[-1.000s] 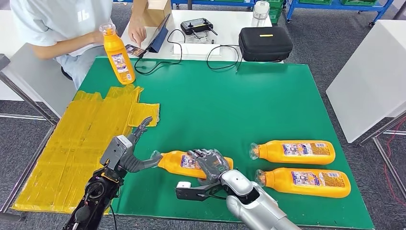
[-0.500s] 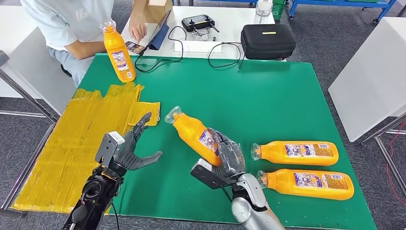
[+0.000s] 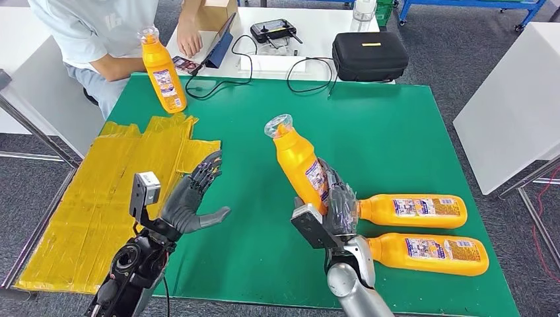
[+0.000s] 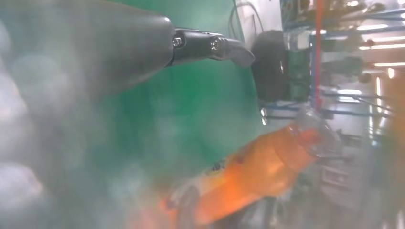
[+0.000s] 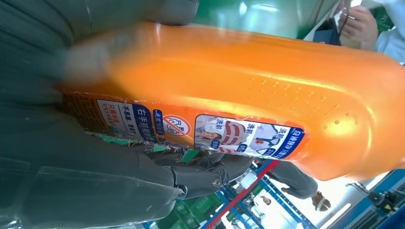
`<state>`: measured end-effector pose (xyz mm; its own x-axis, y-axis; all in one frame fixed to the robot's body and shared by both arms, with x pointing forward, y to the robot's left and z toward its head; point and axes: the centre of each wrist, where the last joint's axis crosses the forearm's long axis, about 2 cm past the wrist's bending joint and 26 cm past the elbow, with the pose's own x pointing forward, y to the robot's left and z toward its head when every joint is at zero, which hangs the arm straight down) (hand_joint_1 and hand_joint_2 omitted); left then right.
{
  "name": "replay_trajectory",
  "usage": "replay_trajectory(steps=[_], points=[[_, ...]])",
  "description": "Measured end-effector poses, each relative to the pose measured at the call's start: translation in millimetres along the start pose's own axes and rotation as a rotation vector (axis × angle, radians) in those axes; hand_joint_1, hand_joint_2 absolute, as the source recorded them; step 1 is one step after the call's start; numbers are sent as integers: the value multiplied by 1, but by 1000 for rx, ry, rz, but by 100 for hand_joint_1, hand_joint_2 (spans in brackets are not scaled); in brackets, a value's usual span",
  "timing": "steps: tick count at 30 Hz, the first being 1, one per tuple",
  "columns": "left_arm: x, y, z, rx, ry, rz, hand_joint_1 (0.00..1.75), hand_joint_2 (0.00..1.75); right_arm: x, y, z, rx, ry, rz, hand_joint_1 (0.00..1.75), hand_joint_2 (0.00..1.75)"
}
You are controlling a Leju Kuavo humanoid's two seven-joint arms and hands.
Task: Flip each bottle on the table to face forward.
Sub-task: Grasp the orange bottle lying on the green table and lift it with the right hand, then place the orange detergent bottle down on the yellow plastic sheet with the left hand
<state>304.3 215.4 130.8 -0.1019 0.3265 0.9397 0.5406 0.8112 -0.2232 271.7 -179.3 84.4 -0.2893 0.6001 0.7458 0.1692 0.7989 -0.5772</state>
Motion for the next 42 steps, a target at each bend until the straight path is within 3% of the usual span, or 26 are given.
replay_trajectory(steps=[11, 20, 41, 42], points=[[13, -13, -28, -54, 36, 76, 0, 175, 17, 12, -3, -5, -64, -43, 175, 175], [15, -18, -46, -64, 47, 95, 0, 175, 47, 39, 0, 60, -214, -74, 175, 175], [4, -13, -45, -34, 56, 170, 0, 175, 67, 71, -1, 223, -294, -33, 175, 175], [3, -13, -45, -28, 53, 173, 8, 175, 67, 72, -2, 226, -295, -30, 175, 175]])
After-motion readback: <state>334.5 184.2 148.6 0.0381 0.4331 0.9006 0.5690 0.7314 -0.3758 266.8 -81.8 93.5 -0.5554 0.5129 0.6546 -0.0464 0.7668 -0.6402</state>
